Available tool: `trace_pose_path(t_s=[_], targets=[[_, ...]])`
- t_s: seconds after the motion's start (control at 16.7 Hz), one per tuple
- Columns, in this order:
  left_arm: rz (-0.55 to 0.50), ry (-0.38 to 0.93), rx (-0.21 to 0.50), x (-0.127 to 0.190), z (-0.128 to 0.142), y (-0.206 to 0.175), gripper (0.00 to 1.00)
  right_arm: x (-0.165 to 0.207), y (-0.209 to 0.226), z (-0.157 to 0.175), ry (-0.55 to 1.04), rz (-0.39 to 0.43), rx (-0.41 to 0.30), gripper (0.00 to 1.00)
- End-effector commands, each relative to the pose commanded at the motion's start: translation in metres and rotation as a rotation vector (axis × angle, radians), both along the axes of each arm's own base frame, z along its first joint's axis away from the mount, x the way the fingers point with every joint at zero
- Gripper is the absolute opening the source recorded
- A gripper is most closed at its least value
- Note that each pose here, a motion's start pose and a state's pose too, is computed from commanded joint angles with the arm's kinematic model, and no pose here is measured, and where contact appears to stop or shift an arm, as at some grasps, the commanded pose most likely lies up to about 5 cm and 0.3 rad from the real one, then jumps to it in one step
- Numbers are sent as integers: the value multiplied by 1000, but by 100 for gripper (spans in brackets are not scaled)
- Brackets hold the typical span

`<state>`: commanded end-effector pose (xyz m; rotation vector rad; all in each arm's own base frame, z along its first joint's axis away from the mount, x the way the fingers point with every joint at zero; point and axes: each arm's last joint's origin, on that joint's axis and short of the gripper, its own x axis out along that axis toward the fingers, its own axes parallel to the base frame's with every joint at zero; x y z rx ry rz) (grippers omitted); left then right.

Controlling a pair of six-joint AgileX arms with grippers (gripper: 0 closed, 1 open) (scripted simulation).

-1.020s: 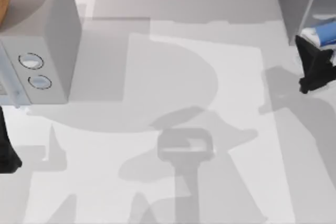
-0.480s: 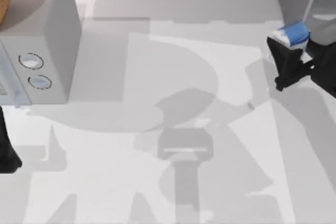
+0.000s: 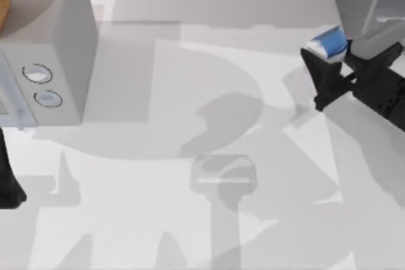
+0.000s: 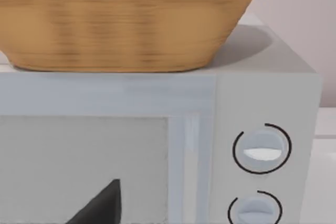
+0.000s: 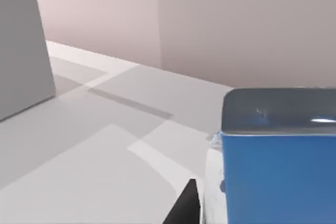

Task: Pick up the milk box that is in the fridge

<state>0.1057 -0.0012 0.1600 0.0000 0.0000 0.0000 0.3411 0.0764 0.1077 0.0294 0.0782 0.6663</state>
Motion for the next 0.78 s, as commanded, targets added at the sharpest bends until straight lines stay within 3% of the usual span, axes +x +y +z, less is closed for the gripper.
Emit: trace_pose_path(t_s=[0.48, 0.78], targets=[[0, 0, 0, 0, 0, 0, 100, 27, -1, -41, -69, 88, 6, 0], [0, 0, 0, 0, 0, 0, 100, 31, -3, -45, -84, 98, 6, 0]])
